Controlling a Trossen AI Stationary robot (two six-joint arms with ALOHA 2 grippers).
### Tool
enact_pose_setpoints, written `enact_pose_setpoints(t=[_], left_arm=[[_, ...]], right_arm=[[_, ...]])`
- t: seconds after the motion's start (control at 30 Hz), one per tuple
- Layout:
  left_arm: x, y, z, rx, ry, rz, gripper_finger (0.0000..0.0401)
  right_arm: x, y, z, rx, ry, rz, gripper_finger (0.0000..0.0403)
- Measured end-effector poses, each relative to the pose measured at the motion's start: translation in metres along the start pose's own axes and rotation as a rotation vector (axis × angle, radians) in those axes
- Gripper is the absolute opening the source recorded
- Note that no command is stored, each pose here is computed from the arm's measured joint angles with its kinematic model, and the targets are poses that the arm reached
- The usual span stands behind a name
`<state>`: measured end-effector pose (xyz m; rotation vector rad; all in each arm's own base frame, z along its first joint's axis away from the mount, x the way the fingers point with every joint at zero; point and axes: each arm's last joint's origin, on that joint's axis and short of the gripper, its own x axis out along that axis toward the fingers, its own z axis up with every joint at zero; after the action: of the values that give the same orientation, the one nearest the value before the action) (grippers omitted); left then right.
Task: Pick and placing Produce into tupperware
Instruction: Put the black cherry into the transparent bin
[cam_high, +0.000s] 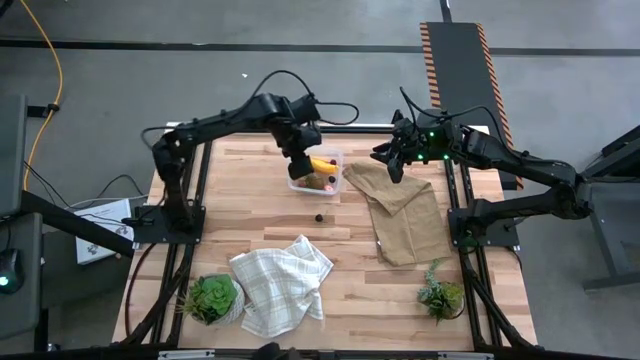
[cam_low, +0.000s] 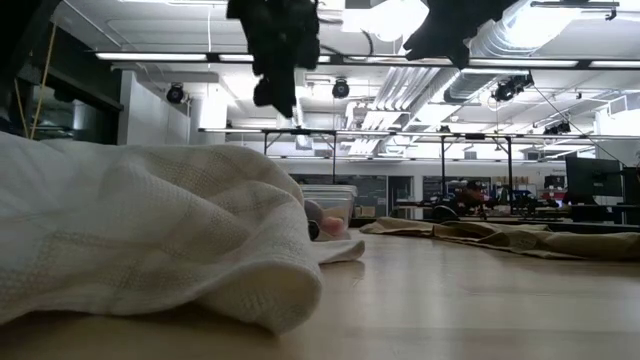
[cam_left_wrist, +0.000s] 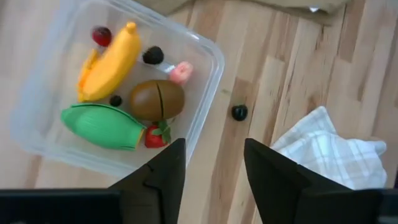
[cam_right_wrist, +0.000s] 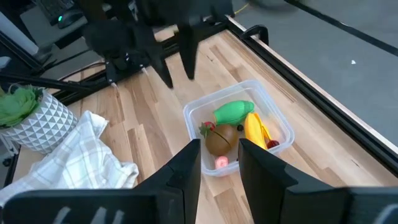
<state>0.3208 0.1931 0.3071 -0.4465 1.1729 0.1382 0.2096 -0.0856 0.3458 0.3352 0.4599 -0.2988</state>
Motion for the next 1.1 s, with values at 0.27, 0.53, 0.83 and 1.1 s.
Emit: enact_pose_setpoints(t=[0.27,0.53,0.83,1.1], left_arm=[[-0.037,-0.034,-0.018,0.04,-0.096,0.072,0.0129],[-0.063,-0.052,-0.056,-0.037,-0.385,0.099,0.0113],[-0.056,-0.054,-0.109,-0.115,-0.658,0.1,0.0112],[-0.01,-0.068,-0.142,-0.143,-0.746,0.186,0.0113]], right_arm=[[0.0,0.0,0.0,0.009,0.0,-0.009,0.0099],[0.0,-0.001,0.001,0.008,-0.02,-0.039,0.0099],[0.0,0.0,0.005,0.026,-0.053,-0.04,0.0099],[0.0,-0.002,0.005,0.086,-0.064,-0.079,0.0099]])
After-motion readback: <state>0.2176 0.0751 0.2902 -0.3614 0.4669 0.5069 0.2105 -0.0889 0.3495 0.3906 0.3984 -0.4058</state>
